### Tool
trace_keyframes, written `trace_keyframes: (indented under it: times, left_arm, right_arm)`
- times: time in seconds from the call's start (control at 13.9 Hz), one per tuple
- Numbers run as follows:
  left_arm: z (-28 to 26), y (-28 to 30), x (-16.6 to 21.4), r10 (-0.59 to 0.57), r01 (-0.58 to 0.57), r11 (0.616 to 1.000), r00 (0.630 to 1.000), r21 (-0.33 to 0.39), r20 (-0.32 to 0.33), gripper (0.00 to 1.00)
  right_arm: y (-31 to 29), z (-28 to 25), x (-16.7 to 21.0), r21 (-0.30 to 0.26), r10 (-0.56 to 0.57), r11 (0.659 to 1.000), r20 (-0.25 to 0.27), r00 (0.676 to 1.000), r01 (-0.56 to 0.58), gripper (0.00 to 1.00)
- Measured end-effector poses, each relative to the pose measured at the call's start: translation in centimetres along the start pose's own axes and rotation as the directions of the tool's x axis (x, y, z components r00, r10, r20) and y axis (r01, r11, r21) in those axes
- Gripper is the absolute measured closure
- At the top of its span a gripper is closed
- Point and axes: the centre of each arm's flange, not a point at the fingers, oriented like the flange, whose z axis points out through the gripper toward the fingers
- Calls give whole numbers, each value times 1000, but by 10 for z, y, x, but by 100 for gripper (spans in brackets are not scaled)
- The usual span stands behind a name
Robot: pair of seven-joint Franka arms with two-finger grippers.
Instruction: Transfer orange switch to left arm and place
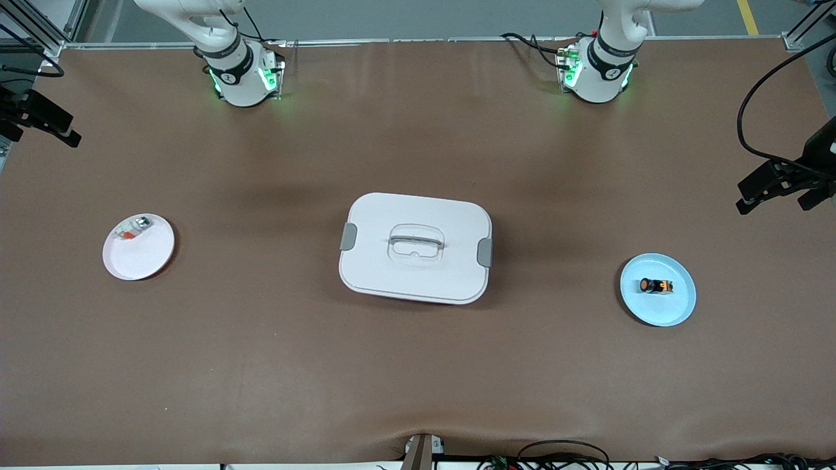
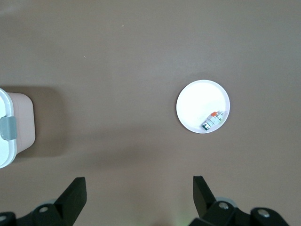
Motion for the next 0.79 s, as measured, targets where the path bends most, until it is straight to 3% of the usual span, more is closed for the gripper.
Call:
trace_keyframes:
  times: [0.79]
  left_arm:
    - [2,1,1,2,-2,1000,1000,-3,4,0]
  right_arm:
    - [1,0,0,0,2,1000,-1,1000,-2,0]
